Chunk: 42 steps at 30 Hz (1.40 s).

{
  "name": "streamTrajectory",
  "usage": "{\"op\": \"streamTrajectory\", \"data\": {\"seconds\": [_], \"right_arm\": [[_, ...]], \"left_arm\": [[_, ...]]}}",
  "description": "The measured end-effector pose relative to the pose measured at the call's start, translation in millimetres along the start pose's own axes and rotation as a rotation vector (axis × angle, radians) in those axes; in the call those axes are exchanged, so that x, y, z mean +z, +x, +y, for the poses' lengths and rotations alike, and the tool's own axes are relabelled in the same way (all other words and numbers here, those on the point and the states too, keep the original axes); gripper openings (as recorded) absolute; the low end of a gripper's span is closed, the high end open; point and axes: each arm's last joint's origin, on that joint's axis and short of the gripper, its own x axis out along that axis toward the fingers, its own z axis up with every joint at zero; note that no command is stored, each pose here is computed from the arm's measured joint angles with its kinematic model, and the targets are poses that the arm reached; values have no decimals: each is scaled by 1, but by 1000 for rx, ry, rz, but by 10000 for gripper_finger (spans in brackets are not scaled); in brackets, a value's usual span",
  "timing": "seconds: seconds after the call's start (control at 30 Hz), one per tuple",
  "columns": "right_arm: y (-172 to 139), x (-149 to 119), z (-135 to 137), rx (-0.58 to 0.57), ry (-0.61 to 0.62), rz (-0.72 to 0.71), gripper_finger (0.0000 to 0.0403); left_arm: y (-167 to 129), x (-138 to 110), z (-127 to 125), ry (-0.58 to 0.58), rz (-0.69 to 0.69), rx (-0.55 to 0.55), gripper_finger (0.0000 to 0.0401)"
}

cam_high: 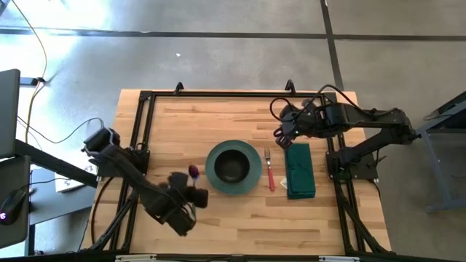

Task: Set table place
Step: Put the blue spoon into the black bowl on the table

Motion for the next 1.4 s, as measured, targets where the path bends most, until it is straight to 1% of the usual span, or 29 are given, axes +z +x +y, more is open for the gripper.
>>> {"op": "streamTrajectory", "data": {"seconds": [0.07, 0.17, 0.27, 0.37, 0.43, 0.5, 0.63, 0.73, 0.83, 1.0, 1.13, 1.2, 1.3, 1.4], "right_arm": [[0, 2, 3, 46, -6, -12, 128], [-2, 9, 11, 168, -32, -59, 128], [-7, 18, 22, 304, -77, -160, 128], [-6, 24, 35, 397, -114, -254, 128], [-2, 24, 43, 431, -130, -297, 128], [8, 21, 50, 468, -120, -332, 128], [33, 15, 65, 596, -48, -422, 128], [53, 9, 71, 651, 6, -522, 128], [59, 11, 69, 667, 40, -632, 128], [64, 14, 65, 654, 42, -674, 132], [77, 19, 65, 644, 58, -683, 141], [83, 23, 68, 688, 56, -705, 146], [89, 31, 75, 795, 45, -760, 151], [94, 38, 82, 820, 23, -753, 152]], "left_arm": [[-20, 21, -4, 35, -81, -37, 0], [-37, 52, -12, 118, -186, -46, 0], [-44, 81, -25, 211, -274, -88, 0], [-46, 111, -37, 284, -335, -75, 0], [-46, 127, -45, 340, -359, -56, 0], [-48, 143, -52, 378, -387, -60, 0], [-52, 167, -67, 451, -425, -91, 0], [-52, 178, -77, 493, -453, -122, 0], [-50, 184, -84, 525, -454, -145, 0], [-47, 189, -88, 549, -437, -166, 0], [-48, 189, -89, 547, -434, -180, 0], [-48, 189, -90, 549, -436, -185, 0], [-48, 189, -90, 547, -437, -186, 0], [-48, 188, -91, 547, -438, -186, 0]]}}
